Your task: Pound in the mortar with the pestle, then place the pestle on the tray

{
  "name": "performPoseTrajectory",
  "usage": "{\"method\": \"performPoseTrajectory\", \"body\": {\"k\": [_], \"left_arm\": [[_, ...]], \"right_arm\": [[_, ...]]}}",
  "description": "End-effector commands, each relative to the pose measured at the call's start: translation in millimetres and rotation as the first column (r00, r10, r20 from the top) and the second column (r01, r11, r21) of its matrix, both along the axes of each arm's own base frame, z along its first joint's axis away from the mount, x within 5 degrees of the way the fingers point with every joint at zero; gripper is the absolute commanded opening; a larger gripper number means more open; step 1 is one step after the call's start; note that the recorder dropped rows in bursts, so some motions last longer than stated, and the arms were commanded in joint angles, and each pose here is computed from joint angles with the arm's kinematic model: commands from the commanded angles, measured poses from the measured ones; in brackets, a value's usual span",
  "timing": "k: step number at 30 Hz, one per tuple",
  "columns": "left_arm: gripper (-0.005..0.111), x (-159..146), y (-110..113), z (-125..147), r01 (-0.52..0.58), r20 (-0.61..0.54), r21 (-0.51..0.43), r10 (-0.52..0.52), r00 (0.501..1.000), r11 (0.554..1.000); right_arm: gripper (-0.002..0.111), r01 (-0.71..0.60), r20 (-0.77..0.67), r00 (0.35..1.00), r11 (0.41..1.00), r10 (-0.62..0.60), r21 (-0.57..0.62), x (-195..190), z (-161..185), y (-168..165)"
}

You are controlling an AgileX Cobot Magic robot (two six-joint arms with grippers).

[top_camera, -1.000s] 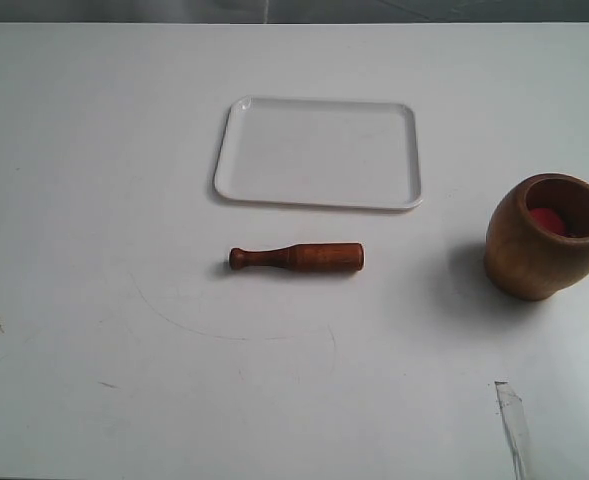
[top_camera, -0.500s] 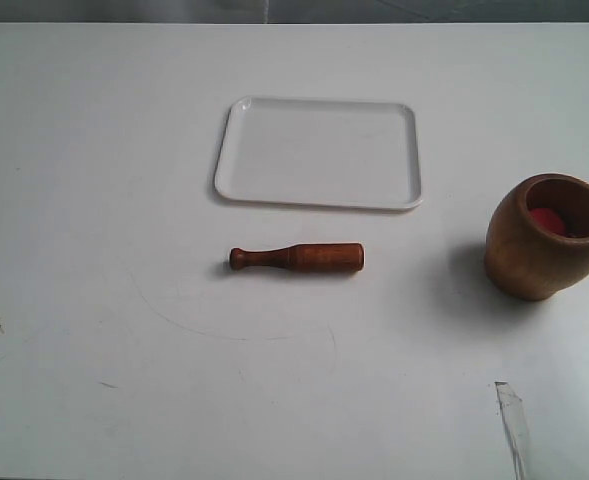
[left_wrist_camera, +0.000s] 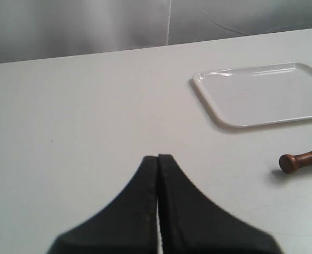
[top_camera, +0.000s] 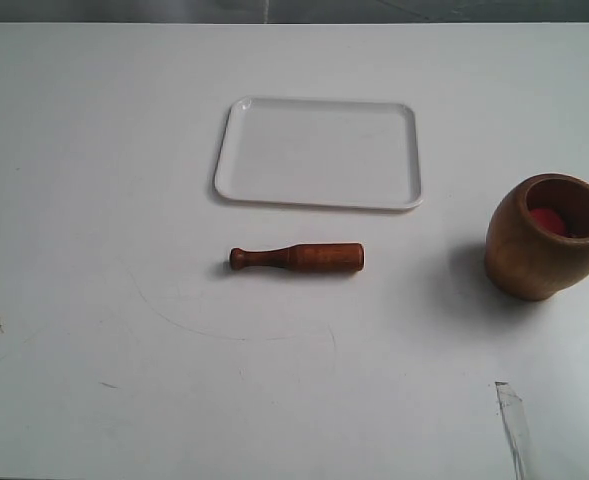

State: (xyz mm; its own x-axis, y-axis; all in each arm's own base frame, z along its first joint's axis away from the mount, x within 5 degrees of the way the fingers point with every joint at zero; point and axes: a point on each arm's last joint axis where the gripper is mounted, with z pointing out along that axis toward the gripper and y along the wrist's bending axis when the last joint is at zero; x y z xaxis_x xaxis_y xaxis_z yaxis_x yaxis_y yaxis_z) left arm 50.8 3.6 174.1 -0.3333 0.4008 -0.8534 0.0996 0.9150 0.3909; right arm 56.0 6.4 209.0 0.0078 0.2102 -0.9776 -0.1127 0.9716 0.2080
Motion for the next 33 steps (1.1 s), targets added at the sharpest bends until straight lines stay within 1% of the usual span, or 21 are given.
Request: {"method": "performPoseTrajectory", "body": {"k": [1,4,6,8,9,10,12,14,16,18,20,22,24,26,28,29,30,31,33], "left_arm": [[0.000,0.1,-0.7,0.1,0.006,0.004,-0.015,-0.006,1.000,1.000],[0.000,0.1,-0.7,0.1,0.006,0.004,-0.015,-0.006,1.000,1.000],[0.000,0.1,-0.7,0.1,0.006,0.004,-0.015,-0.006,1.000,1.000],[0.000,0.1,-0.7,0.1,0.006,0.004,-0.015,-0.006,1.000,1.000],[0.000,0.1,-0.7,0.1,0.006,0.004,-0.015,-0.006,1.000,1.000],[0.000,0.1,-0.7,0.1,0.006,0.004,-0.015,-0.006,1.000,1.000],[0.000,0.1,-0.7,0.1,0.006,0.004,-0.015,-0.006,1.000,1.000],[0.000,0.1,-0.7,0.1,0.006,0.004,-0.015,-0.006,1.000,1.000],[0.000,0.1,-0.7,0.1,0.006,0.004,-0.015,-0.006,1.000,1.000],[0.000,0.1,-0.7,0.1,0.006,0.004,-0.015,-0.006,1.000,1.000],[0.000,0.1,-0.7,0.1,0.006,0.004,-0.015,-0.006,1.000,1.000],[0.000,0.1,-0.7,0.1,0.006,0.004,-0.015,-0.006,1.000,1.000],[0.000,0.1,-0.7,0.1,0.006,0.004,-0.015,-0.006,1.000,1.000],[0.000,0.1,-0.7,0.1,0.006,0.004,-0.015,-0.006,1.000,1.000],[0.000,0.1,-0.7,0.1,0.006,0.004,-0.015,-0.006,1.000,1.000],[0.000,0.1,-0.7,0.1,0.006,0.004,-0.015,-0.006,1.000,1.000],[0.000,0.1,-0.7,0.1,0.006,0.004,-0.015,-0.006,1.000,1.000],[0.000,0.1,-0.7,0.1,0.006,0.004,-0.015,-0.006,1.000,1.000],[0.000,0.1,-0.7,0.1,0.006,0.004,-0.015,-0.006,1.000,1.000]], "right_arm": [[0.000,0.011,0.093,0.995,0.981,-0.030,0.192,-0.6,9.4,-3.1],[0.000,0.014,0.156,0.985,0.938,-0.072,0.347,-1.7,16.5,-7.8],[0.000,0.016,0.214,0.972,0.937,-0.097,0.348,-3.5,24.4,-10.0],[0.000,0.011,0.291,0.952,0.959,-0.097,0.284,-8.1,42.4,-9.9],[0.000,0.011,0.354,0.931,0.977,-0.088,0.215,-13.0,58.7,-9.0],[0.000,0.013,0.399,0.913,0.985,-0.083,0.174,-17.2,70.5,-8.5],[0.000,0.014,0.497,0.865,0.994,-0.068,0.112,-30.4,101.4,-7.7],[0.000,0.024,0.539,0.841,0.998,-0.049,0.054,-39.0,130.8,-6.4],[0.000,0.043,0.513,0.858,0.999,-0.034,-0.005,-37.5,154.9,-4.9],[0.000,0.064,0.446,0.894,0.996,-0.029,-0.064,-30.4,178.9,-4.0],[0.000,0.078,0.357,0.934,0.991,-0.033,-0.113,-18.8,196.5,-3.6],[0.000,0.086,0.270,0.962,0.977,-0.030,-0.196,-5.7,213.7,-2.7],[0.000,0.031,0.176,0.984,0.965,0.017,-0.262,13.7,226.9,2.9],[0.000,-0.081,0.063,0.992,0.933,0.110,-0.349,36.4,232.5,14.3],[0.000,-0.238,-0.035,0.969,0.882,0.245,-0.406,56.1,235.9,31.2],[0.000,-0.334,-0.089,0.940,0.837,0.329,-0.433,66.8,236.7,42.5],[0.000,-0.433,-0.143,0.899,0.791,0.413,-0.433,76.8,236.9,54.5],[0.000,-0.526,-0.200,0.847,0.726,0.492,-0.443,87.4,235.7,67.1],[0.000,-0.662,-0.291,0.744,0.604,0.601,-0.444,106.7,233.9,89.4]]}}
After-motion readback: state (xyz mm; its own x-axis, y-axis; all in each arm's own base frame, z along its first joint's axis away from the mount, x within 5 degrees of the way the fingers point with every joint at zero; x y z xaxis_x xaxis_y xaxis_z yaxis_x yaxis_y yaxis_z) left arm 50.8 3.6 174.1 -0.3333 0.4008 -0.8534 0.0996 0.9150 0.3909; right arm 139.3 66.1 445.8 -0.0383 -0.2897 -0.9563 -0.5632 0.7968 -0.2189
